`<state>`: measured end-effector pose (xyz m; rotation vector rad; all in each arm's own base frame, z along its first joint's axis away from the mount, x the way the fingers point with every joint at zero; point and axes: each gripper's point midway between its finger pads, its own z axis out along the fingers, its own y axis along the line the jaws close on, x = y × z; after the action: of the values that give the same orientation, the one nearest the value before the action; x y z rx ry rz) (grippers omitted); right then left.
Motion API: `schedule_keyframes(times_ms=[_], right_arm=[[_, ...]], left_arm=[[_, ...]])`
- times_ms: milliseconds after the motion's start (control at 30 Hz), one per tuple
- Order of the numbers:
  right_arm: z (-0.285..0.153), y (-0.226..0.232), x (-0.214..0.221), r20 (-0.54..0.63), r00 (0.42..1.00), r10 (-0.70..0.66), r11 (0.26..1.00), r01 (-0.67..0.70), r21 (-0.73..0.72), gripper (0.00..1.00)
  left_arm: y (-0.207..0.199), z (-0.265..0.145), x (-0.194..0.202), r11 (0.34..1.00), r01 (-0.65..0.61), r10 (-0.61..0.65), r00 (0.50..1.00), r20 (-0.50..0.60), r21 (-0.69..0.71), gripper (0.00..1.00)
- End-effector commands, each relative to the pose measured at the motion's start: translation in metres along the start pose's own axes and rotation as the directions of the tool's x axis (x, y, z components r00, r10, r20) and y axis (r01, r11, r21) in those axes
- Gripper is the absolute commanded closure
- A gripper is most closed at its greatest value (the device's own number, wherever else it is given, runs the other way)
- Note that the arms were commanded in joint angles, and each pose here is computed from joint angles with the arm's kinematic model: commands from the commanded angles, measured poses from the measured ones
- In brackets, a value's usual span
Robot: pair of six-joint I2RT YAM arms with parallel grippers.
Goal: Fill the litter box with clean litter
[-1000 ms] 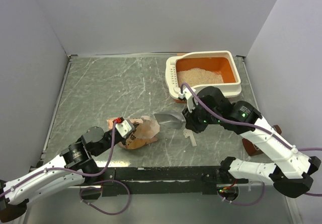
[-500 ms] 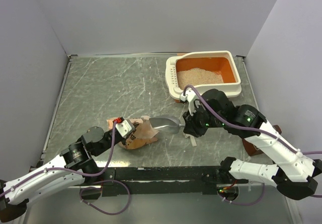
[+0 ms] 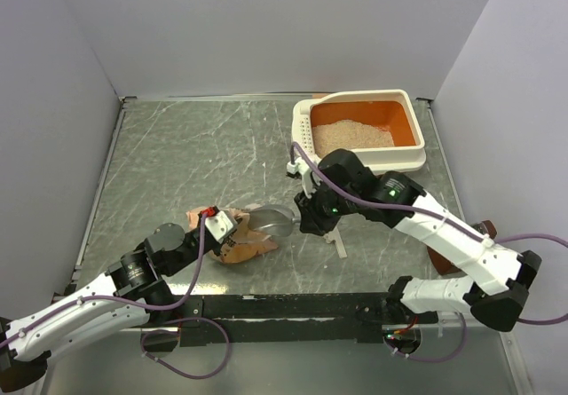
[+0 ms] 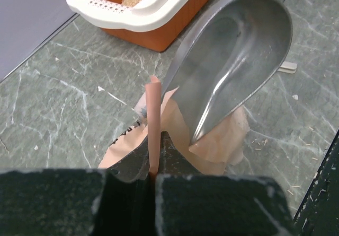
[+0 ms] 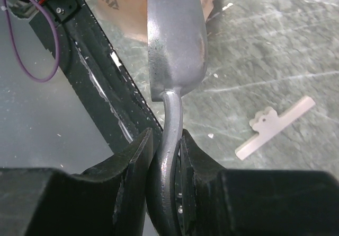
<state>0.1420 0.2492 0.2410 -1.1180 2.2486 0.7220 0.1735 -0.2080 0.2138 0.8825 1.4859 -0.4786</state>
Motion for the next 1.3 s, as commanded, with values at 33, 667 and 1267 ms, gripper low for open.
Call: schedule_keyframes(times_ms=[33,667,1267], right_arm=[[0.024,0.022,-0.016,0.030,0.999,-0.043,0.992,0.046,-0.114,1.00],[0.096,0.007,-0.032,-0.201,0.977,0.065,0.998,-0.065,0.004,1.00],[0.089,-0.011,-0.001,-0.450,0.857,0.249,0.968,-0.240,0.079,1.00]], left_arm=[[0.005,-0.003,-0.026,1.000,0.013,-0.012,0.997,0.074,-0.013,0.99],[0.005,-0.004,-0.027,1.000,0.016,-0.015,0.997,0.073,-0.014,0.99],[0.008,-0.009,-0.037,0.999,0.024,-0.022,0.993,0.115,-0.023,0.99]])
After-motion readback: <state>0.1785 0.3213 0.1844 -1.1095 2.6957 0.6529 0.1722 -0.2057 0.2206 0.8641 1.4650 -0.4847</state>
